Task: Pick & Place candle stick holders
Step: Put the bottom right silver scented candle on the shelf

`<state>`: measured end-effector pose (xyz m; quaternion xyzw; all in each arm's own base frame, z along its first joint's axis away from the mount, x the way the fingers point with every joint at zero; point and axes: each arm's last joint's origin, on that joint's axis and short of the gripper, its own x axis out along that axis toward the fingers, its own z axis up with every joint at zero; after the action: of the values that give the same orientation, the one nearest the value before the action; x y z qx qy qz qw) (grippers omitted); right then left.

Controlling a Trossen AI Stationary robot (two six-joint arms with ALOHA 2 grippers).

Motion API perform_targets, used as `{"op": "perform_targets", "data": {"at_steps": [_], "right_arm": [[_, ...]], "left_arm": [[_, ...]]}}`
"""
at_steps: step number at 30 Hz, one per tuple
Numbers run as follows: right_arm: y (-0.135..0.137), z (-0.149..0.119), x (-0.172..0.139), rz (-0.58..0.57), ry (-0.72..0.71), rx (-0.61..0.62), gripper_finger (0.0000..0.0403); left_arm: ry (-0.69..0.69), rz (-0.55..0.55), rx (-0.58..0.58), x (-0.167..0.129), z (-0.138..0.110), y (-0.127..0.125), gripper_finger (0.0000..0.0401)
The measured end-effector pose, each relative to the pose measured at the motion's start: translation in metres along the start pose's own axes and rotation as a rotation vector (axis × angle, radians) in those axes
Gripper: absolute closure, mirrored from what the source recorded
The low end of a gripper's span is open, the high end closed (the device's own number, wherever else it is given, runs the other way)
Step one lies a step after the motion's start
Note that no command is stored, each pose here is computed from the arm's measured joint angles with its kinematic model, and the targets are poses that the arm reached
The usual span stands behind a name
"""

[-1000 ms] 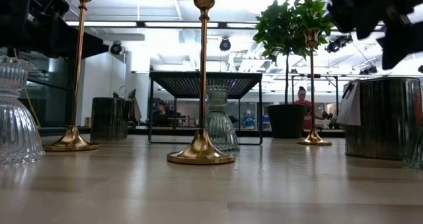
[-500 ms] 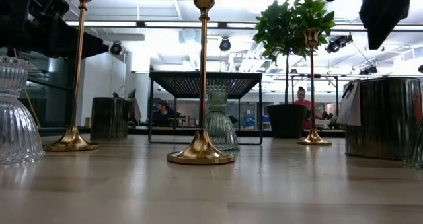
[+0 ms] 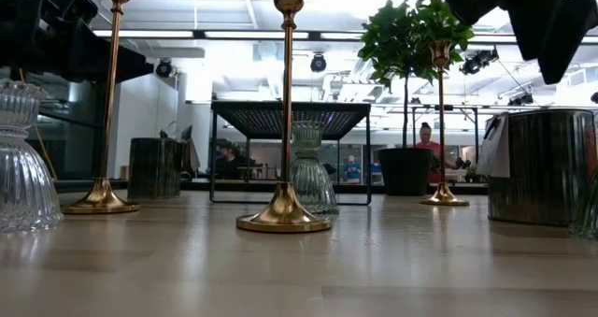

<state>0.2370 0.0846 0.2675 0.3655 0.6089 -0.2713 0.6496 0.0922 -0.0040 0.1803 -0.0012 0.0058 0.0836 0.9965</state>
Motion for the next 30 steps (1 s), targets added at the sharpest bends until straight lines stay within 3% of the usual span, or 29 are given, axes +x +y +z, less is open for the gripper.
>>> {"op": "perform_targets", "data": {"at_steps": [11,20,24,30], "right_arm": [[-0.001,0.002,0.001,-0.018,-0.015,0.045,0.0090],[-0.004,0.008,0.011,-0.022,-0.052,0.098,0.0012],[-0.002,0.007,0.024,0.030,-0.004,0.147,0.0007],[0.000,0.008,0.029,0.012,0.011,0.164,0.0008]], "left_arm": [[0.000,0.000,0.000,0.000,0.000,0.000,0.0256],[0.000,0.000,0.000,0.000,0.000,0.000,0.0256],[0.000,0.000,0.000,0.000,0.000,0.000,0.0256],[0.000,0.000,0.000,0.000,0.000,0.000,0.0256]]}}
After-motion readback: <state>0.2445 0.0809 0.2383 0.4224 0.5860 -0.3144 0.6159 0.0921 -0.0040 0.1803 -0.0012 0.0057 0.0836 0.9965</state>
